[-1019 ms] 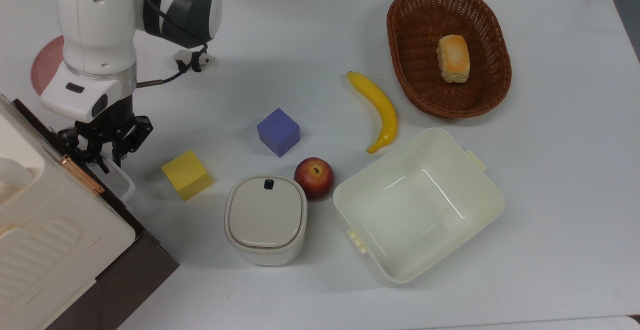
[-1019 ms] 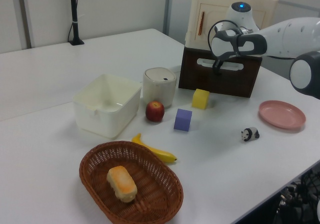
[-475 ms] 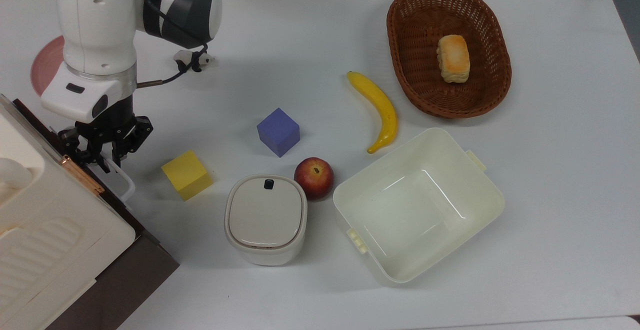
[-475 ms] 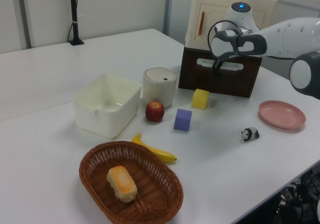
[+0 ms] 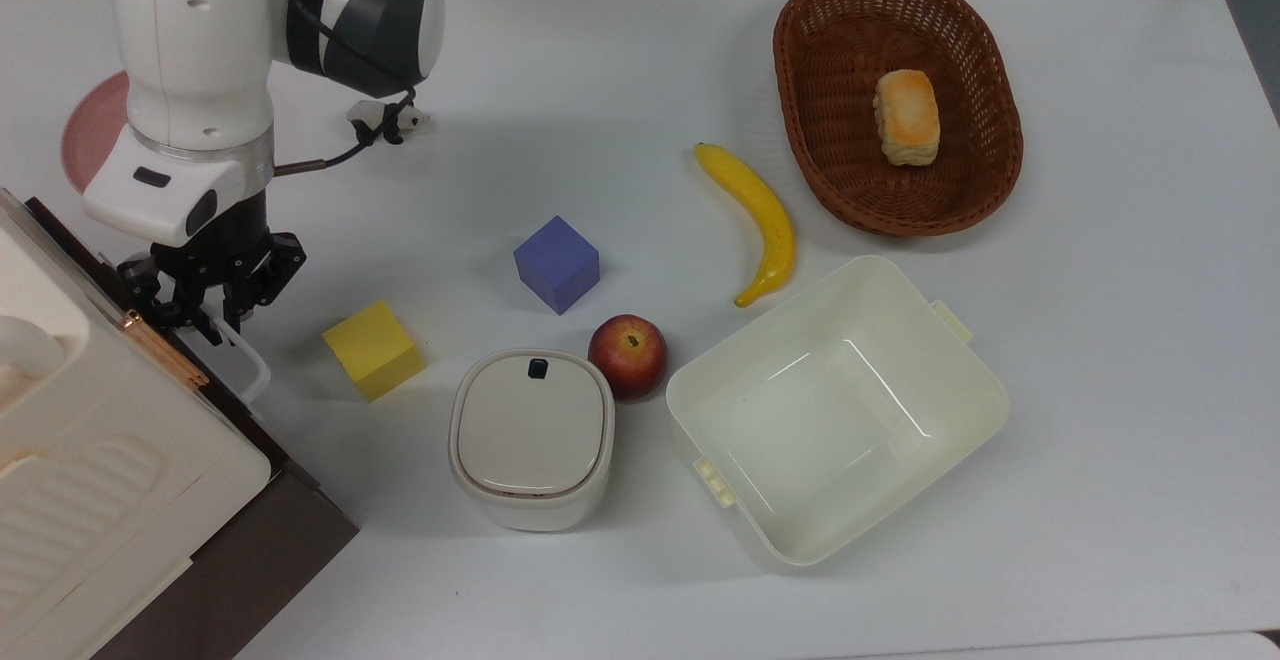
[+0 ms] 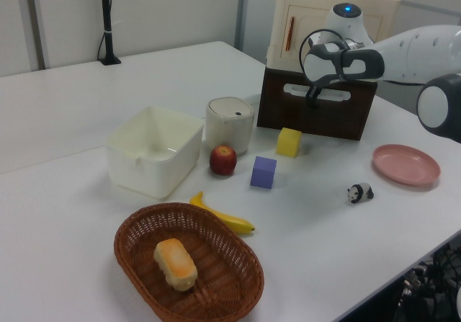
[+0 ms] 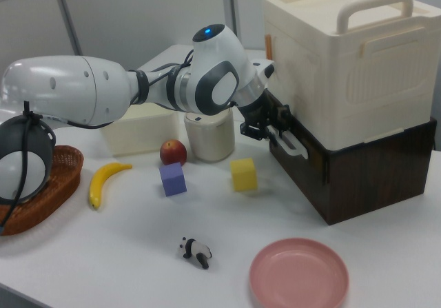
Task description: Slide the drawer open
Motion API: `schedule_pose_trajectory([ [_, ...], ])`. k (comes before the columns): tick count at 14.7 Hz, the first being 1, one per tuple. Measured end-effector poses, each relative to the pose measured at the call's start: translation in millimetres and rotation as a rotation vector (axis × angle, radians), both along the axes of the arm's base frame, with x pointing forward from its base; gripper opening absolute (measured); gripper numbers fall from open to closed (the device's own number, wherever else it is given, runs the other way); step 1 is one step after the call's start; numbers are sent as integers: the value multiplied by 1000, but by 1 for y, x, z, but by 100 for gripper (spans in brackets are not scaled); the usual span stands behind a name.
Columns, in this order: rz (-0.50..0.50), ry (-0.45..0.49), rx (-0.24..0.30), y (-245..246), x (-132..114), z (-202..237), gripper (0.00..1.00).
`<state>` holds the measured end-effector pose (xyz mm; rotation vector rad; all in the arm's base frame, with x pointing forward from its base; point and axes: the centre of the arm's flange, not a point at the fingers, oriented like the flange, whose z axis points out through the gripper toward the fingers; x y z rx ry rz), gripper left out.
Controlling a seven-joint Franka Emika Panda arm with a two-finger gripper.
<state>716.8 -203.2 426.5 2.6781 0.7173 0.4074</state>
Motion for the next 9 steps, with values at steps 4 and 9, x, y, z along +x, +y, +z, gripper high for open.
schedule_pose_trajectory([
  [4, 0, -2, 0, 0, 0, 2, 14],
  [9, 1, -2, -1, 0, 0, 2, 14],
])
